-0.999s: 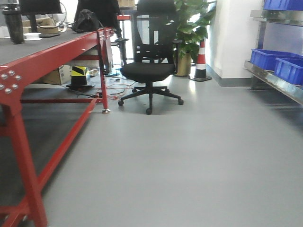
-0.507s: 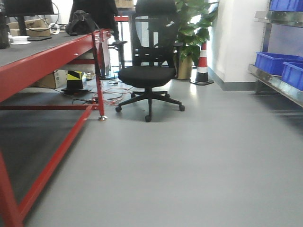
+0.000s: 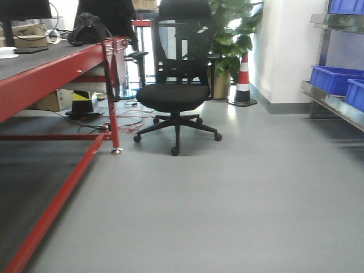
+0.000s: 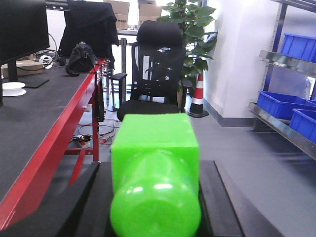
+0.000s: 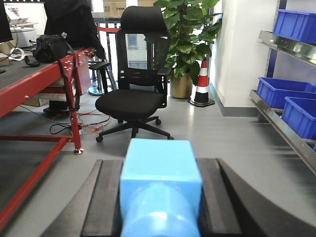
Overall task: Grab block from conveyor and place in blue bin
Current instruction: 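Turn the base toward the steel shelf of blue bins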
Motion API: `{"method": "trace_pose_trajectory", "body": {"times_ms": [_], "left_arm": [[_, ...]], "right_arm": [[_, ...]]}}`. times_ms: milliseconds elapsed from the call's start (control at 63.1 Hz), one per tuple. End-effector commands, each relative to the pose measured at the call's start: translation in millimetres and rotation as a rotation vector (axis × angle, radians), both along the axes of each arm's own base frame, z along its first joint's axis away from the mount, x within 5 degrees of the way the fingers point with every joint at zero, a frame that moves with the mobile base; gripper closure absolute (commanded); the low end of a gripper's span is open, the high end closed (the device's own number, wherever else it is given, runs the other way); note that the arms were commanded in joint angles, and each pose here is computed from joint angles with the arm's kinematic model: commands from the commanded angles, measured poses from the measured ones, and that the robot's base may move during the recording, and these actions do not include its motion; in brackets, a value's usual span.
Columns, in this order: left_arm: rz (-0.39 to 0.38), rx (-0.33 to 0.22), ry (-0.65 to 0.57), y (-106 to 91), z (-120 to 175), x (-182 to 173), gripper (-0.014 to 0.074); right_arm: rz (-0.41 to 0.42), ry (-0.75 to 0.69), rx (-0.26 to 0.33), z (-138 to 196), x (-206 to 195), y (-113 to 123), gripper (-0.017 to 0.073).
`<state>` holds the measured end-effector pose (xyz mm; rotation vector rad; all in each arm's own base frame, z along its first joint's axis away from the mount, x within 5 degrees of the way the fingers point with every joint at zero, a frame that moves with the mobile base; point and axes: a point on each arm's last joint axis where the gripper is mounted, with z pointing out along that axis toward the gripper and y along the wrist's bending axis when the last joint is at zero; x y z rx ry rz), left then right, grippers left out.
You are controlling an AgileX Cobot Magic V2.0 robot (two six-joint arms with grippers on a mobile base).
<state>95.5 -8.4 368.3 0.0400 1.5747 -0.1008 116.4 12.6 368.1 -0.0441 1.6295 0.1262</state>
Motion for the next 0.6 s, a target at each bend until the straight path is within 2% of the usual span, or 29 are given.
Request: {"method": "trace_pose_trajectory", "body": {"times_ms": [0, 587], "left_arm": [[-0.002, -0.002, -0.019, -0.2, 1.4, -1.3, 0.0704], [-0.002, -0.002, -0.019, -0.2, 1.4, -1.3, 0.0704]], "right_arm": [[-0.002, -0.030, -0.005, 2.6, -1.0, -0.4, 0.0721], [-0.002, -0.030, -0.005, 2.6, -1.0, -0.4, 0.0721]]}}
